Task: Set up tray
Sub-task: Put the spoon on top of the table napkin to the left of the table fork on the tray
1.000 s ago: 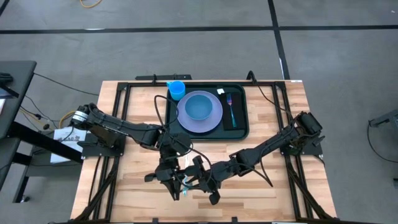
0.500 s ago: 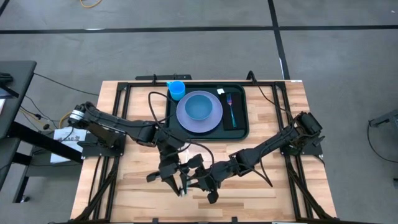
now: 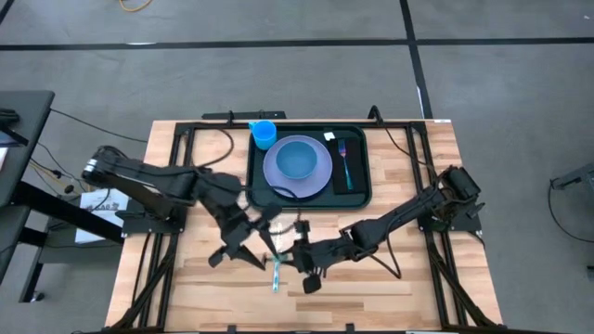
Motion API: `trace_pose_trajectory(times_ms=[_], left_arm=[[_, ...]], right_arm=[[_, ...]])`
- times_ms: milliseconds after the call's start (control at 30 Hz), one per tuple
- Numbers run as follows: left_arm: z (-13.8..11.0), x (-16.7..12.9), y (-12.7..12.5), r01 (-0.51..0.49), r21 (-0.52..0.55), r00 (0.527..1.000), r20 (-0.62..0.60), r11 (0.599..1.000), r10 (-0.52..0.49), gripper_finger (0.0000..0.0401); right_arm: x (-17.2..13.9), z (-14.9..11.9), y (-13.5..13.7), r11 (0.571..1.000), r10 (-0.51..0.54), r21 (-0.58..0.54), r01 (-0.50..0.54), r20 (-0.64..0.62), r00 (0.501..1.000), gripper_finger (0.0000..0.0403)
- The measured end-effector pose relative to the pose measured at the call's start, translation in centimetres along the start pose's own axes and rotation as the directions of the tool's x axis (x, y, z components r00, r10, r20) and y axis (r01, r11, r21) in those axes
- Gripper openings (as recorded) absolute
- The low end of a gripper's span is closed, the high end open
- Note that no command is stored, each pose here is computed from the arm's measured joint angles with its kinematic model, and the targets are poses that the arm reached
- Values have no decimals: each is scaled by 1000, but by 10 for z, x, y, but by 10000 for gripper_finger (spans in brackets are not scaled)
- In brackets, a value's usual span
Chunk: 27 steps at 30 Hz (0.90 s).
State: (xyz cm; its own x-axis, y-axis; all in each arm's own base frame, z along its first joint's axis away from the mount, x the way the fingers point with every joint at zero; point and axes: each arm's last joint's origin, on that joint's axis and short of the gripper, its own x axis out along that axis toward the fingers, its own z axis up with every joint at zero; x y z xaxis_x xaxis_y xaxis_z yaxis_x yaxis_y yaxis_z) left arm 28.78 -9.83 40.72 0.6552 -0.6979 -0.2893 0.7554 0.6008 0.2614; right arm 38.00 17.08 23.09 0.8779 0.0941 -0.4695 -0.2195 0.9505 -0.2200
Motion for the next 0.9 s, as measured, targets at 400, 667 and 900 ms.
trace_pose_trajectory(times_ms=[400, 667, 900], left_arm=[[12, -58, -10, -536, -142, 834, -245, 833, 495, 167], [0, -73, -12, -810, -130, 559, -462, 571, 688, 167], [-10, -77, -15, -866, -84, 451, -557, 493, 697, 167]], right_arm=[[-35, -2, -57, 923, -124, 332, 193, -217, 968, 65], [-86, -8, -120, 777, -207, 490, 395, -393, 896, 65], [-127, -33, -171, 626, -252, 538, 564, -545, 799, 65]])
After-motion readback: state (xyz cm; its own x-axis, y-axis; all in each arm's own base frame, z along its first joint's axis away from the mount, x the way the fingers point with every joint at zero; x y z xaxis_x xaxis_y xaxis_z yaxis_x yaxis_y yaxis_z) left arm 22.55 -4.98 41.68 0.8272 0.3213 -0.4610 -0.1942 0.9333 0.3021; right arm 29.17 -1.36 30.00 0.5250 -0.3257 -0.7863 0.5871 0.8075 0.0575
